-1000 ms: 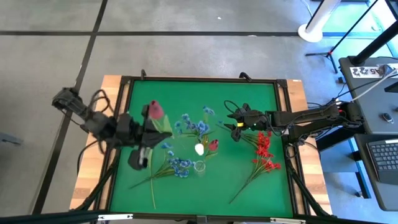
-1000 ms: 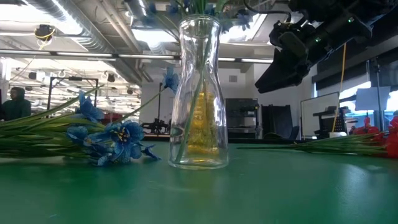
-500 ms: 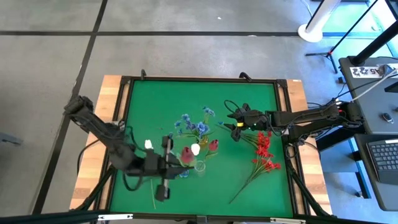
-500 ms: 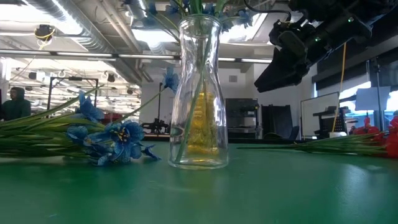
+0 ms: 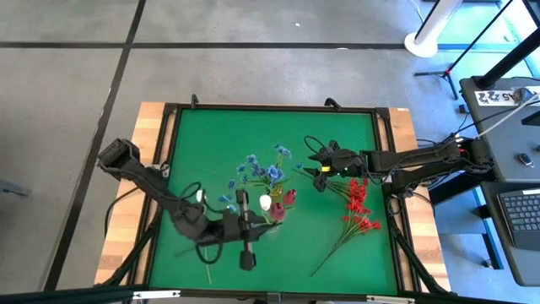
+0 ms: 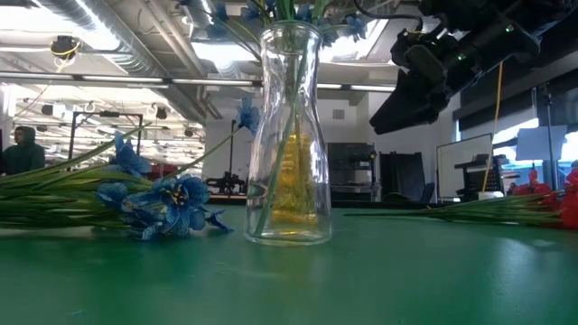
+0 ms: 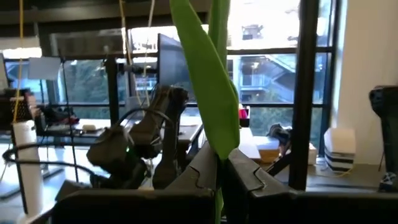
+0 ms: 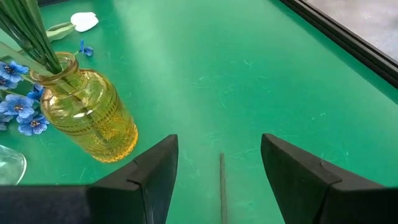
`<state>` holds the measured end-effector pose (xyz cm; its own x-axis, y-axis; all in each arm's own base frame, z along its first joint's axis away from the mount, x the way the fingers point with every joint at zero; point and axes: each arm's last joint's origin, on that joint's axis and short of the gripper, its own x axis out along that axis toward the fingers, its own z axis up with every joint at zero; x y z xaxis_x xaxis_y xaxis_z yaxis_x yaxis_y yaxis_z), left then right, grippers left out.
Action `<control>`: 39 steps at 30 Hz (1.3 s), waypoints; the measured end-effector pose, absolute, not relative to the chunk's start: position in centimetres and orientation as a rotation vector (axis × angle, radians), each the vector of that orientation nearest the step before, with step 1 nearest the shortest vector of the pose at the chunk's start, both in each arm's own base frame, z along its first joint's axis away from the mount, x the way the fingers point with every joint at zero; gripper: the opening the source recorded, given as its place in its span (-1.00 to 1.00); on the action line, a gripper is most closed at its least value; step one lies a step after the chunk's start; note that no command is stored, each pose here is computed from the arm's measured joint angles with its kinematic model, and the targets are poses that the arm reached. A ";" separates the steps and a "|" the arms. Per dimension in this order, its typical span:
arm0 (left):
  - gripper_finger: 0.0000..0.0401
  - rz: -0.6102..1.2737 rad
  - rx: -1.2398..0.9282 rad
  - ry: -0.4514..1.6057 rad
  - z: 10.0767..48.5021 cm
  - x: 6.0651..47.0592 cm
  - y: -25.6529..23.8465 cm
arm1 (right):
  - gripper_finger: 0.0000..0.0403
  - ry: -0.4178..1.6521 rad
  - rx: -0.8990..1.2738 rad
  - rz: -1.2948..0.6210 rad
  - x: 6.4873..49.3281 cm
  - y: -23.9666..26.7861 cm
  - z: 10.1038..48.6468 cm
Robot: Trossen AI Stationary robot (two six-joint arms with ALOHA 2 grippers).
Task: Sort flowers into vase by color
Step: Put the pink flower into the transparent flower vase
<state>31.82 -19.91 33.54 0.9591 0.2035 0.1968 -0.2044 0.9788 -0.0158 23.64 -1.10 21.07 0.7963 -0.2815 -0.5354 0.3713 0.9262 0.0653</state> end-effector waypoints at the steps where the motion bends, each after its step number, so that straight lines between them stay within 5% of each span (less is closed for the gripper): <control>1: -1.00 0.213 0.000 -0.195 33.3 31.8 -19.8 | 0.14 0.549 0.170 -0.352 23.6 -1.1 21.0; 21: -0.97 0.346 -0.142 -0.142 27.2 30.7 -17.9 | 0.14 0.562 0.168 -0.356 23.6 -1.1 20.9; 39: 0.07 0.350 -0.052 -0.077 27.2 29.5 -19.0 | 0.14 0.560 0.168 -0.356 23.6 -1.1 21.0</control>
